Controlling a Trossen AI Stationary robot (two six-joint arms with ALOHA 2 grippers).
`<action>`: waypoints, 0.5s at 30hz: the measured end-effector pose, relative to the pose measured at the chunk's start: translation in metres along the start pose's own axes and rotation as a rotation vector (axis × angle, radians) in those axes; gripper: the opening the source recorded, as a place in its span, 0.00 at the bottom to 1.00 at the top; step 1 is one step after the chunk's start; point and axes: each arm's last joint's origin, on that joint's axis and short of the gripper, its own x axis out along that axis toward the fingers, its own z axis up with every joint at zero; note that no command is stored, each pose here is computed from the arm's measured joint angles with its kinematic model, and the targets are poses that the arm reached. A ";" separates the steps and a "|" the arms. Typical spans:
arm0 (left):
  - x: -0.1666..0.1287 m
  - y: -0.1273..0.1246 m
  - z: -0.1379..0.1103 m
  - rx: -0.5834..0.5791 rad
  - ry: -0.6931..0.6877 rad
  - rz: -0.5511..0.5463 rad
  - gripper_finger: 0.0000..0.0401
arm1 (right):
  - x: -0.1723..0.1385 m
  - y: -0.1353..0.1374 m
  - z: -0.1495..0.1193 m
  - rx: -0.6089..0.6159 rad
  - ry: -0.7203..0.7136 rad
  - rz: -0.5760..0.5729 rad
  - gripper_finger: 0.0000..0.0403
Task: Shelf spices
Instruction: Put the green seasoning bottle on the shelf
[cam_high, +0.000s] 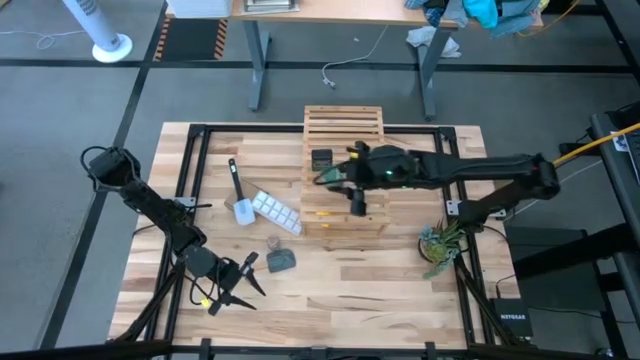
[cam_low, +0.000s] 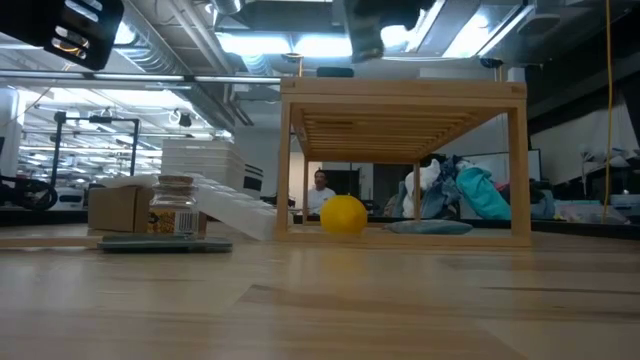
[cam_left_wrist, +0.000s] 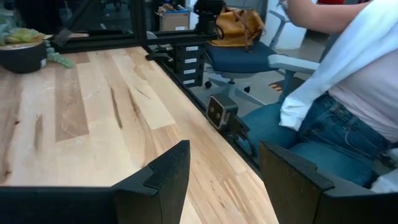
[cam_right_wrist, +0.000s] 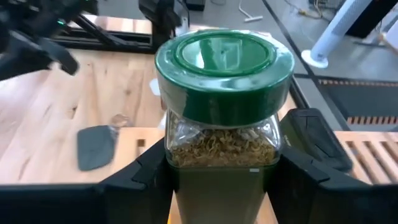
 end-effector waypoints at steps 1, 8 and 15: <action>0.000 0.000 0.000 0.000 -0.001 0.007 0.45 | -0.007 0.003 0.001 -0.005 -0.004 -0.002 0.50; 0.000 0.001 0.000 0.000 -0.005 0.032 0.45 | -0.046 0.019 -0.011 -0.029 -0.013 -0.036 0.50; 0.000 0.001 0.000 0.000 -0.006 0.033 0.45 | -0.067 0.021 -0.069 0.036 -0.062 -0.114 0.50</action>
